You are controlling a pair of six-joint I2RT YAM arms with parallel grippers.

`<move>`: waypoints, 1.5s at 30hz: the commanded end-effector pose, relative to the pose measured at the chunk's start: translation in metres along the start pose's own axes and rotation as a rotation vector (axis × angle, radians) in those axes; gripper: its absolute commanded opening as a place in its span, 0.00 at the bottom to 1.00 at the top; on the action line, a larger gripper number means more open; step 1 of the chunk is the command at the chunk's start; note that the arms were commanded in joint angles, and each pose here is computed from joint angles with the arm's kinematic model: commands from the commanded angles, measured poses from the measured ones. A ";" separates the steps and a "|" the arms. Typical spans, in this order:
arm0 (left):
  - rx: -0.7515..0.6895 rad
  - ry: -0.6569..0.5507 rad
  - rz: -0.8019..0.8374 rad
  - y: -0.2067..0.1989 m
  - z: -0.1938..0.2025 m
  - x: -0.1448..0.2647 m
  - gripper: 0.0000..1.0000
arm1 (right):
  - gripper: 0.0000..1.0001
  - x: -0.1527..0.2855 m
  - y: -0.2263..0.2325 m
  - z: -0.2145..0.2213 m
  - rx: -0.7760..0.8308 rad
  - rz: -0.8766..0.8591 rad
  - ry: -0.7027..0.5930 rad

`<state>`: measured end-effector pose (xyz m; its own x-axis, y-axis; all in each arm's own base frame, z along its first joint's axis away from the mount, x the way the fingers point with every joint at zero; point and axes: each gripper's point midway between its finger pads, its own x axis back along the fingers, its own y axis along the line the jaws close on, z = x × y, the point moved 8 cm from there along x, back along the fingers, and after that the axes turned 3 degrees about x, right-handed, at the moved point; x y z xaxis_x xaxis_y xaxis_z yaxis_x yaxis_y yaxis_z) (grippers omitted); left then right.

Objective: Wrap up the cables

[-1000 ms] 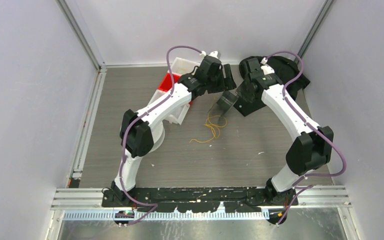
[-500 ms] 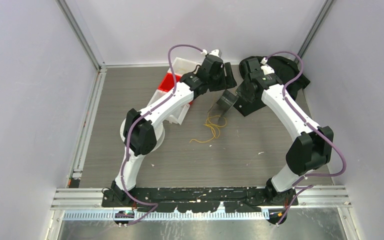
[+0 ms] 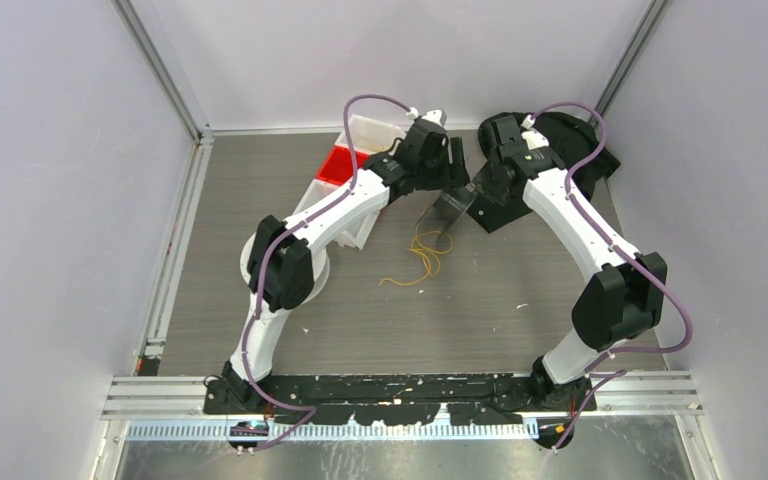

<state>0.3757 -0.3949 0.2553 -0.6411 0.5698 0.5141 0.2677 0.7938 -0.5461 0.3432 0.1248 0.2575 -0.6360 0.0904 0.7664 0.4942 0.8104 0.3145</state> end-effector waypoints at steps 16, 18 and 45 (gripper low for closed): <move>-0.082 -0.075 0.035 -0.005 -0.016 0.014 0.56 | 0.01 0.008 0.013 -0.008 -0.024 -0.056 -0.020; -0.083 -0.075 0.031 -0.004 -0.015 0.013 0.53 | 0.00 0.008 0.013 -0.008 -0.025 -0.056 -0.020; -0.229 -0.158 -0.021 -0.007 -0.013 0.021 0.09 | 0.01 0.014 0.014 -0.006 -0.051 -0.081 0.001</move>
<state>0.3742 -0.3905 0.2427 -0.7076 0.5079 0.4913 0.3762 0.8593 -0.3466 0.3444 0.1290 0.2592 -0.6415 0.0606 0.7647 0.4887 0.8007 0.3465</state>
